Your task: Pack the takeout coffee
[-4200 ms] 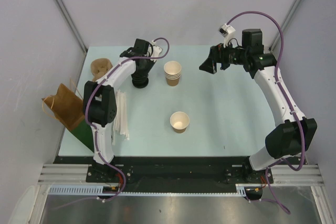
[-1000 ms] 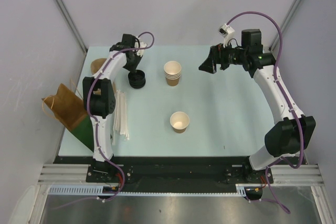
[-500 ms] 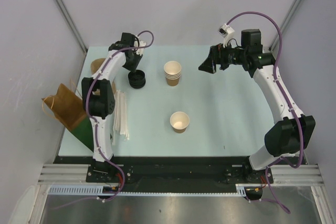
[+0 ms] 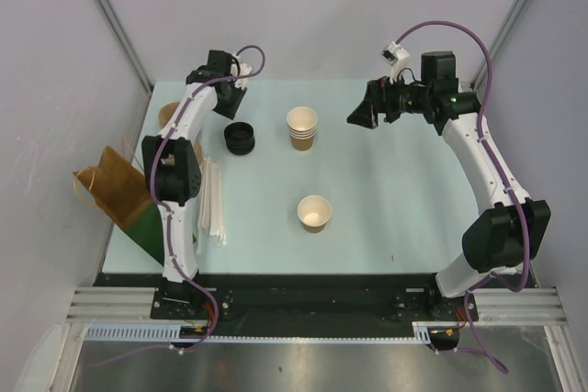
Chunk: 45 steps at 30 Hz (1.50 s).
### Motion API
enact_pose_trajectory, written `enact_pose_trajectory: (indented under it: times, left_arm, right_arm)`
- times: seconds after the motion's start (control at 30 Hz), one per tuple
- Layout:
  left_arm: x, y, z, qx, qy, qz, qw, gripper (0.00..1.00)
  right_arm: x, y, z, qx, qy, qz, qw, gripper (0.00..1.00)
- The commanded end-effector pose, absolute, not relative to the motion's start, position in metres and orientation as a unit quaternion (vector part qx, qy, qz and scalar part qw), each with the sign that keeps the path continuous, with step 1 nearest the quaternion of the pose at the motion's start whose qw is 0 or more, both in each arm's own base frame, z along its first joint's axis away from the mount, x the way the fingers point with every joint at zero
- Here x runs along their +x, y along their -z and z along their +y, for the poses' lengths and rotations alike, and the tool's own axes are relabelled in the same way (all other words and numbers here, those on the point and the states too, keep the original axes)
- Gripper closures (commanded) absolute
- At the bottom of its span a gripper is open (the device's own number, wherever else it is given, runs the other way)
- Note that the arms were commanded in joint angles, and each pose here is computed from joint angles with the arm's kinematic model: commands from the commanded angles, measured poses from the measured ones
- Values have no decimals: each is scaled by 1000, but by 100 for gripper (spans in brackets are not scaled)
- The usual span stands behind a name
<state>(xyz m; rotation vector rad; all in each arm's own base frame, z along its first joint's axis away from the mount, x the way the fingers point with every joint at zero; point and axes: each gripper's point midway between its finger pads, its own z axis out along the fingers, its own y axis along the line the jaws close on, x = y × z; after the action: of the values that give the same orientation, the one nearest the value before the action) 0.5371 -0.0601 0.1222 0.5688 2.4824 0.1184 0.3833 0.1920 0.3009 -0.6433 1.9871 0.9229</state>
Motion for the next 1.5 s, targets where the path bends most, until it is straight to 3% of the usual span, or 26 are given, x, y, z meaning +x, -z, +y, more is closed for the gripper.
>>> enact_pose_trajectory:
  times: [0.0, 0.17, 0.43, 0.7, 0.77, 0.93, 1.33, 1.47]
  left_arm:
    - [538, -117, -58, 212, -40, 934, 286, 62]
    - [535, -109, -58, 215, -37, 936, 277, 57]
    - [534, -98, -58, 217, -34, 939, 265, 65]
    - [532, -87, -57, 220, -33, 942, 252, 66]
    - [532, -87, -58, 220, -32, 942, 253, 72]
    - [531, -86, -58, 219, -31, 942, 251, 74]
    - [529, -102, -60, 217, -28, 939, 264, 100]
    - [529, -118, -60, 215, -29, 936, 278, 100]
  right_arm:
    - [389, -320, 193, -265, -372, 773, 440, 0]
    - [389, -319, 193, -264, -372, 774, 439, 0]
    - [390, -317, 192, -264, -370, 776, 438, 0]
    - [391, -315, 193, -264, -370, 776, 437, 0]
    - [391, -315, 193, -263, -370, 777, 436, 0]
    - [391, -315, 193, -263, -371, 777, 436, 0]
    - [391, -316, 192, -262, -371, 776, 437, 0]
    - [390, -319, 192, -262, -372, 775, 439, 0]
